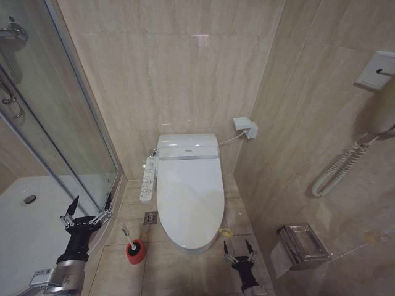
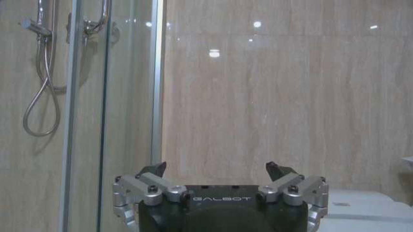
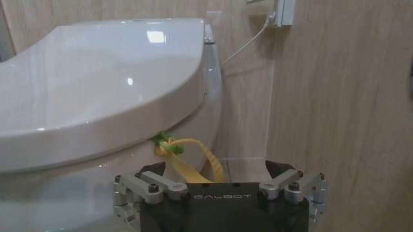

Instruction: Open the toilet lid, clean the toilet bowl with a toilet brush, close the toilet lid, and flush.

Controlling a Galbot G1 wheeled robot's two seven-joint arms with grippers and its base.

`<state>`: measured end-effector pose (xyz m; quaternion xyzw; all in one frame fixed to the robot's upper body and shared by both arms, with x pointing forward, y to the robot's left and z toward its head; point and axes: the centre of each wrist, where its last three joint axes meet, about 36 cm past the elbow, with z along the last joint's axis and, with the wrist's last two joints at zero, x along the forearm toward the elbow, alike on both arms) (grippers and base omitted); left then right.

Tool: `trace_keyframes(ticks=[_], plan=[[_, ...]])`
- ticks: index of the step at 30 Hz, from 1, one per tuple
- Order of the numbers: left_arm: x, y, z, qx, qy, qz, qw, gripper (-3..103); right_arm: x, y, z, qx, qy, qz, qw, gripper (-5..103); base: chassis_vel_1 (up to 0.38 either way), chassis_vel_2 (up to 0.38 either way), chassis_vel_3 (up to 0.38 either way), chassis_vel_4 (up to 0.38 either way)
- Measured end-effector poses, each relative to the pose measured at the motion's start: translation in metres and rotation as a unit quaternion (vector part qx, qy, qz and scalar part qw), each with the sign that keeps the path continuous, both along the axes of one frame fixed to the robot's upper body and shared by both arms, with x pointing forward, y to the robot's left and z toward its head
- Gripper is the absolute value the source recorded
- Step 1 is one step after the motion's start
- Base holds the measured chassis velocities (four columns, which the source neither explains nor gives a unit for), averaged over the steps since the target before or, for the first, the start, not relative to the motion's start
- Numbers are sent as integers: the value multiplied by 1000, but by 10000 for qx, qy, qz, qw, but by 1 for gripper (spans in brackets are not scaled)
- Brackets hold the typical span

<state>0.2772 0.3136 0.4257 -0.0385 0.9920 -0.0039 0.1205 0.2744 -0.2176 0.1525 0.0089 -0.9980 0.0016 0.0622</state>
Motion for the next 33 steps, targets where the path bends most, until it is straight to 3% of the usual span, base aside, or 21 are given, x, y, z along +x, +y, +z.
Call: trace_keyframes(ticks=[13, 33], plan=[[0, 0, 0, 0, 0, 0, 10000, 100, 47, -1, -18, -40, -135, 19, 9999, 100, 0, 0, 0, 0], [0, 0, 0, 0, 0, 0, 10000, 100, 48, -14, -3, -95, -346, -5, 9994, 100, 0, 0, 0, 0]])
